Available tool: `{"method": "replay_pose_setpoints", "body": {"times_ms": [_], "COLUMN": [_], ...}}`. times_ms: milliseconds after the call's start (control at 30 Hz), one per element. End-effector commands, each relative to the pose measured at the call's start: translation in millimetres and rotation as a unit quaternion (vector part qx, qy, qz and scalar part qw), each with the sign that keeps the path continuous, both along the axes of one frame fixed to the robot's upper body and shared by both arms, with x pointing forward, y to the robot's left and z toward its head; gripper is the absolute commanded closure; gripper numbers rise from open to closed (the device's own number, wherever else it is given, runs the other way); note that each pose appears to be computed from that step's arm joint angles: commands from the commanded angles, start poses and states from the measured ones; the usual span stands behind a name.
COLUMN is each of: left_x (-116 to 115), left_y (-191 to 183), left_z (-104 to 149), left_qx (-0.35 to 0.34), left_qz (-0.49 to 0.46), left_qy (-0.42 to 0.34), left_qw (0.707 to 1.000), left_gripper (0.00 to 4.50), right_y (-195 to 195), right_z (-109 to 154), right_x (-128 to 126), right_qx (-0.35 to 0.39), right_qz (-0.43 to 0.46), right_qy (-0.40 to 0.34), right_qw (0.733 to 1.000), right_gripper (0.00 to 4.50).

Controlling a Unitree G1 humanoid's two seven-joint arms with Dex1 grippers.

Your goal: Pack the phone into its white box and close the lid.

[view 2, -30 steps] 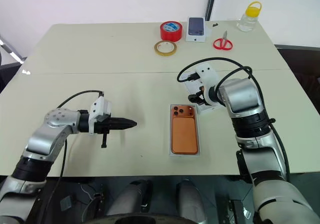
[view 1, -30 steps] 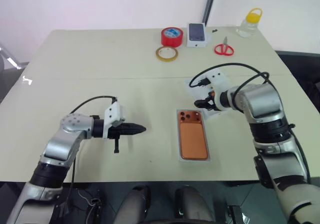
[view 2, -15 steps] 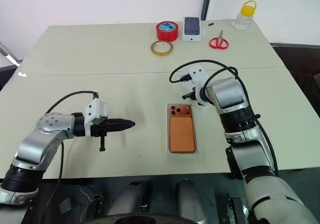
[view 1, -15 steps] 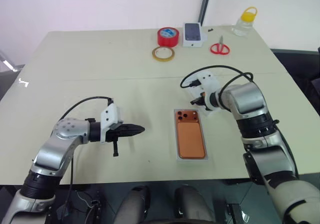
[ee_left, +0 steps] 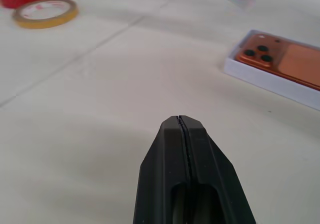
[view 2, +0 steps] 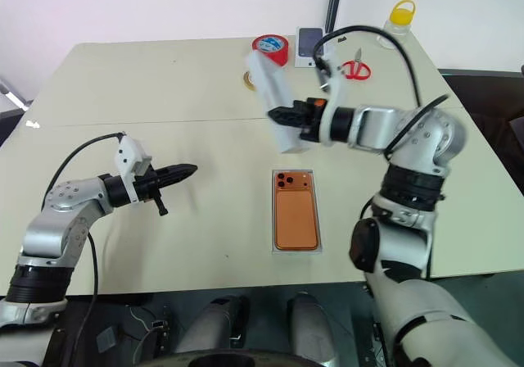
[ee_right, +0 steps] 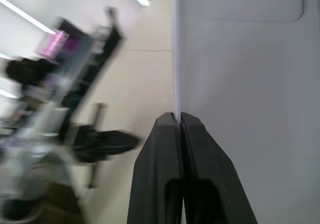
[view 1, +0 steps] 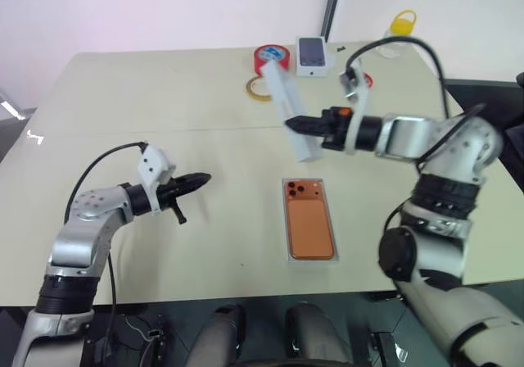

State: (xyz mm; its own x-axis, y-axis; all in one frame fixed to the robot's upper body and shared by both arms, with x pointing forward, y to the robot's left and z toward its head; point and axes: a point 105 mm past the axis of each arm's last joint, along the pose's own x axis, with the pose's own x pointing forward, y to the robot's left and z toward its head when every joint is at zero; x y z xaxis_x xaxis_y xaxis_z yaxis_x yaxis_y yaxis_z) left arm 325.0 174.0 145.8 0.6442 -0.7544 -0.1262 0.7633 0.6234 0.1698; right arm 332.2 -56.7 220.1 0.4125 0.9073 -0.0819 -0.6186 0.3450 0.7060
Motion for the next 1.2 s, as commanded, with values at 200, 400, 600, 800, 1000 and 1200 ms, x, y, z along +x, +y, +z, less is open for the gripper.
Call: {"method": "replay_pose_setpoints", "body": {"times_ms": [200,400,600,800,1000,1200], "left_x": [12,8,-1,5,0,-1], "left_y": [-3,-28,-69,-102,-145,-161], "left_z": [10,7,-9,-3,3,2], "left_qx": [0.012,0.011,0.04,0.051,0.059,0.056], "left_qz": [0.002,-0.046,-0.122,-0.175,-0.249,-0.27], "left_qy": [-0.04,-0.034,-0.025,-0.039,-0.043,-0.038], "left_qw": [0.999,0.998,0.991,0.982,0.966,0.96], "left_gripper": [4.5,4.5,4.5,4.5,4.5,4.5], "right_y": [46,35,21,-16,-63,-88], "right_z": [-41,-73,-62,-35,-22,-21], "right_x": [-53,-63,-54,-40,-13,3], "right_qx": [0.061,0.013,0.009,-0.11,-0.284,-0.402], "right_qz": [-0.041,-0.127,-0.134,-0.091,-0.122,-0.128], "right_qy": [0.169,0.231,0.191,0.057,-0.063,-0.167], "right_qw": [0.983,0.964,0.972,0.988,0.949,0.891], "right_gripper": [4.45,4.45,3.16,1.12,1.12,1.72]}}
